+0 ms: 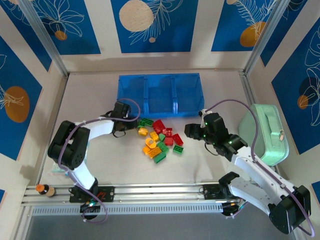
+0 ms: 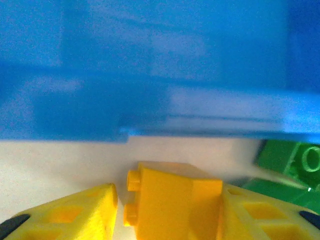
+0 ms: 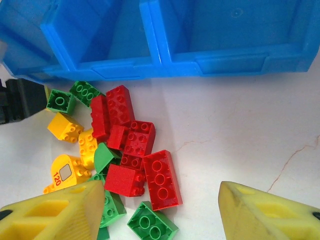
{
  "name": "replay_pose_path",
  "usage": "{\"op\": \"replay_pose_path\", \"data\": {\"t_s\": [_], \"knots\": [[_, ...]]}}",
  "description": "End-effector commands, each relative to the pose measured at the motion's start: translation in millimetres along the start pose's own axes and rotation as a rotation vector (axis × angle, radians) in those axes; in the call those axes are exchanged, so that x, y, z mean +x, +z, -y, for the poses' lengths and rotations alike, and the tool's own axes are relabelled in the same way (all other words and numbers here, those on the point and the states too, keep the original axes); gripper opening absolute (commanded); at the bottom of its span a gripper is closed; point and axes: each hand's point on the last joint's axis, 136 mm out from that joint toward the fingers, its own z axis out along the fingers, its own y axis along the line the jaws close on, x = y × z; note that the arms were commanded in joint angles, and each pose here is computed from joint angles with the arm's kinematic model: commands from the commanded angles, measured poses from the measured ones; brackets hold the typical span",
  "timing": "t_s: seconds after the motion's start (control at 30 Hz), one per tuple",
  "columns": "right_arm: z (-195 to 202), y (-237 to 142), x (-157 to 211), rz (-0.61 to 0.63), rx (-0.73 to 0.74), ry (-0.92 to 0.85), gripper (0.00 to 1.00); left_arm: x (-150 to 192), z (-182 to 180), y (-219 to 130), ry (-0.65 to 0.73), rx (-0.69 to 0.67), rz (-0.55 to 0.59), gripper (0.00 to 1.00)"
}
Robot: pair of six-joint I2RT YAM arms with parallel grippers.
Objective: Sort the legos into containers by color
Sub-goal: Pick up the lego from the center of the table, then place the lego in the container.
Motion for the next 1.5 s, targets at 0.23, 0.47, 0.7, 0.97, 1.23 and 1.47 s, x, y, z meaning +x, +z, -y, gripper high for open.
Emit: {"op": "replay_pose_path", "data": {"t_s": [0.23, 0.47, 0.7, 0.97, 1.23, 1.47], "knots": [[0, -1, 4, 0.004, 0.001, 0.020, 0.62, 18, -23, -6, 0.030, -0.085, -0.037, 0.49], [2, -5, 5, 0.009, 0.005, 0.019, 0.60, 4, -20, -8, 0.084, -0.119, -0.033, 0.38], [5, -6, 8, 0.018, 0.012, 0.021, 0.58, 7, -17, -20, 0.160, -0.185, -0.029, 0.32], [7, -3, 13, 0.006, 0.010, 0.018, 0.58, -6, 2, -59, 0.190, -0.161, 0.046, 0.31], [8, -4, 18, -0.016, 0.016, 0.022, 0.58, -70, 36, -77, 0.230, -0.118, 0.120, 0.32], [13, -9, 24, -0.022, 0.027, 0.022, 0.58, -109, 50, -58, 0.239, -0.118, 0.102, 0.32]]}}
